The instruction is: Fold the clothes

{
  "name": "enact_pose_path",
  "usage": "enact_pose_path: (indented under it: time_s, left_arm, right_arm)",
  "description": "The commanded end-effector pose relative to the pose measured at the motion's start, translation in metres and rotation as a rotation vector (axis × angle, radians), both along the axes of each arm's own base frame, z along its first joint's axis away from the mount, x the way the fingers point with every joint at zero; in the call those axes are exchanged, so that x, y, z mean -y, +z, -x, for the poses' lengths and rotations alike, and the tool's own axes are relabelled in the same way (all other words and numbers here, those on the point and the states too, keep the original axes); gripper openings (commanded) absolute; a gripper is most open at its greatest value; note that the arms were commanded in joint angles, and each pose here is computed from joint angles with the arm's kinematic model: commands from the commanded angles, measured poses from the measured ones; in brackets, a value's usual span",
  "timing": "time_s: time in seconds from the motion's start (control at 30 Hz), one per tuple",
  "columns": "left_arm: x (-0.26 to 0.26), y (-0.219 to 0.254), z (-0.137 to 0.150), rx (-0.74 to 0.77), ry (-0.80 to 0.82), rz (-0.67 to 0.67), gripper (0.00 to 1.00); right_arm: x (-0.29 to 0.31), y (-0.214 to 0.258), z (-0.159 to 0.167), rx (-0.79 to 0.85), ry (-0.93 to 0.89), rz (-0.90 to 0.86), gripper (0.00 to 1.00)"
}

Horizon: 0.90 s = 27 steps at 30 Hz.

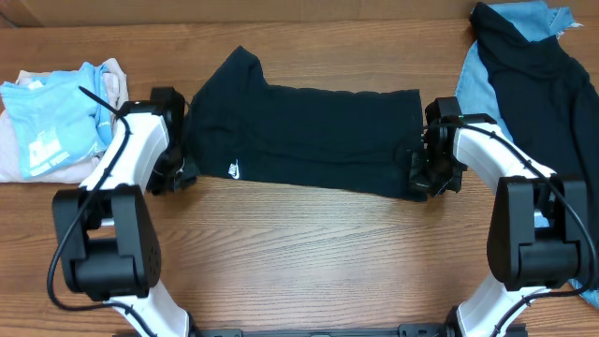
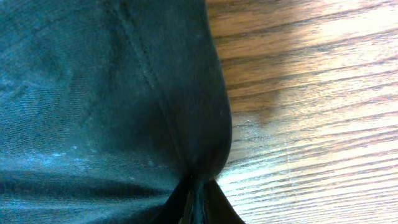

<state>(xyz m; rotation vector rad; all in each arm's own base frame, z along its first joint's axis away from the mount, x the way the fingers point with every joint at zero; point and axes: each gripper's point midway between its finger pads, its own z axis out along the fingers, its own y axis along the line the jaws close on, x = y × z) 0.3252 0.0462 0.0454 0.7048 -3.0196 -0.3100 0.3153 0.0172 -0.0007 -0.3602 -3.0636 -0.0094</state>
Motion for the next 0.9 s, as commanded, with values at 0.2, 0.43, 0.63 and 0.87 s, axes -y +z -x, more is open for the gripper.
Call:
enact_pose_path:
  time_s: [0.2, 0.43, 0.63, 0.87]
  left_arm:
    - [0.01, 0.021, -0.036, 0.191, -0.005, 0.069, 0.69]
    - [0.01, -0.008, -0.044, 0.162, -0.004, 0.076, 0.68]
    - [0.009, -0.029, -0.052, 0.155, -0.004, 0.07, 0.62]
    - [-0.002, -0.033, -0.043, 0.105, -0.018, 0.006, 0.04]
  right_arm:
    - [0.01, -0.015, 0.015, -0.057, -0.006, 0.05, 0.1]
    - [0.01, -0.015, 0.015, -0.058, -0.006, 0.05, 0.1]
    - [0.01, -0.015, 0.015, -0.058, -0.006, 0.05, 0.1]
    - [0.01, -0.015, 0.015, -0.058, -0.006, 0.05, 0.1]
